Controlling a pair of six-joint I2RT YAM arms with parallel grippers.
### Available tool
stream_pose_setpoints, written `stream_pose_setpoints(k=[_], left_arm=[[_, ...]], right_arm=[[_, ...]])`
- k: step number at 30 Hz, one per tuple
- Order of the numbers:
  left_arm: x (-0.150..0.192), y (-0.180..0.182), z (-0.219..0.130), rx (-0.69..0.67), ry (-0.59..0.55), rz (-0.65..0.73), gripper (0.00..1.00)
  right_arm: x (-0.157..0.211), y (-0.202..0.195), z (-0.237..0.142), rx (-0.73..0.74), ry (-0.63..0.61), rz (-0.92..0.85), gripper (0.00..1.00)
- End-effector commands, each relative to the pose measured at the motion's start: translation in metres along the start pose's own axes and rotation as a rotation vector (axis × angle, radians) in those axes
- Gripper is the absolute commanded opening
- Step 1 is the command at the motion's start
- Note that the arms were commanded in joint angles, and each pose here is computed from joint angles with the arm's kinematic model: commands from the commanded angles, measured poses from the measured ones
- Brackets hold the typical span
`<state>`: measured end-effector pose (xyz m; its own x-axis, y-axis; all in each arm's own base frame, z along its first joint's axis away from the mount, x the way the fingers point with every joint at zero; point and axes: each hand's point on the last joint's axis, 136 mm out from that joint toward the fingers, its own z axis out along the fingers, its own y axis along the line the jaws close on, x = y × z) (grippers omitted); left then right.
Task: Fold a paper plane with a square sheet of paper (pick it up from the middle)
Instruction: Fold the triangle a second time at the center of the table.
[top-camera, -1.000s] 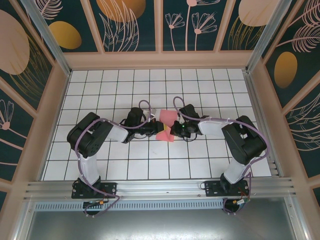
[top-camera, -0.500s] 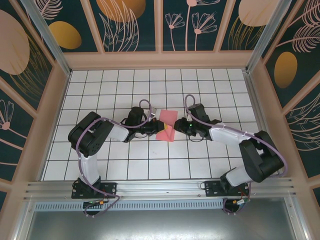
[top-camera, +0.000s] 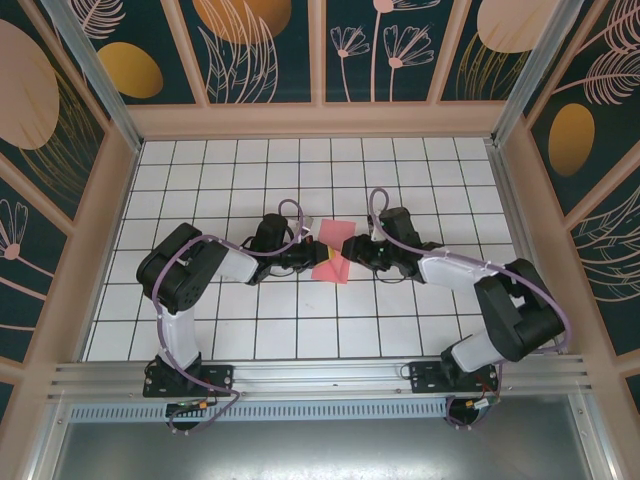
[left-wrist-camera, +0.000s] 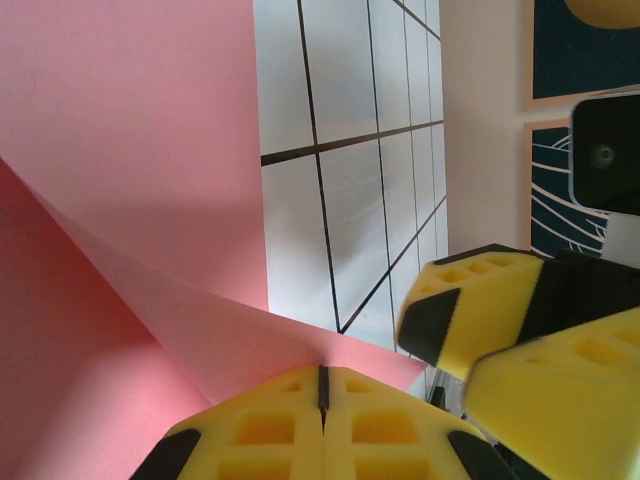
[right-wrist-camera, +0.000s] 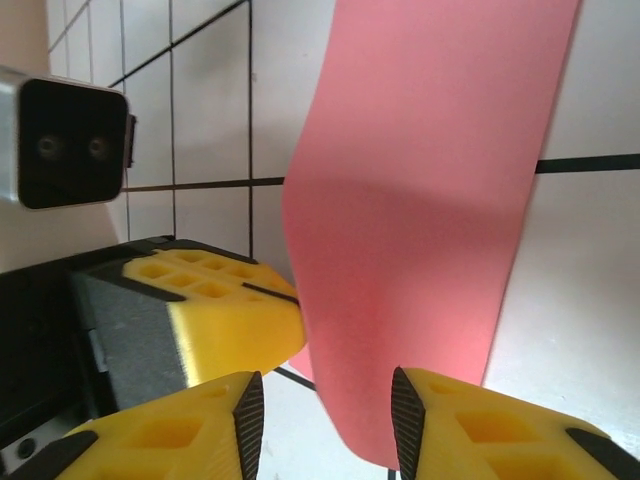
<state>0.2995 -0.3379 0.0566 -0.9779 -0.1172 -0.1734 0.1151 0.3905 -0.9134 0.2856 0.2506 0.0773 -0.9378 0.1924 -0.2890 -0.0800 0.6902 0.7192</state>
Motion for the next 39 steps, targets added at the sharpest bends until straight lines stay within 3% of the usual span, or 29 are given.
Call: stream_pose_setpoints(k=[1,5,14,39], left_arm=[[-0.003,-0.003,0.004,0.004,-0.002,0.008,0.07],[-0.003,-0.003,0.005,0.002,-0.001,0.009,0.07],[-0.005,-0.014,0.003,0.021,-0.004,0.024,0.07],[-0.012,-0.010,0.013,-0.016,0.018,0.042,0.10]], right_arm=[[-0.004,0.012,0.007,-0.036,0.016,-0.037,0.39],[-0.004,0.012,0.013,-0.043,0.032,-0.044,0.34],[-0.007,-0.004,0.019,0.029,0.037,-0.052,0.08],[-0.012,-0.043,0.037,0.148,0.092,-0.071,0.06]])
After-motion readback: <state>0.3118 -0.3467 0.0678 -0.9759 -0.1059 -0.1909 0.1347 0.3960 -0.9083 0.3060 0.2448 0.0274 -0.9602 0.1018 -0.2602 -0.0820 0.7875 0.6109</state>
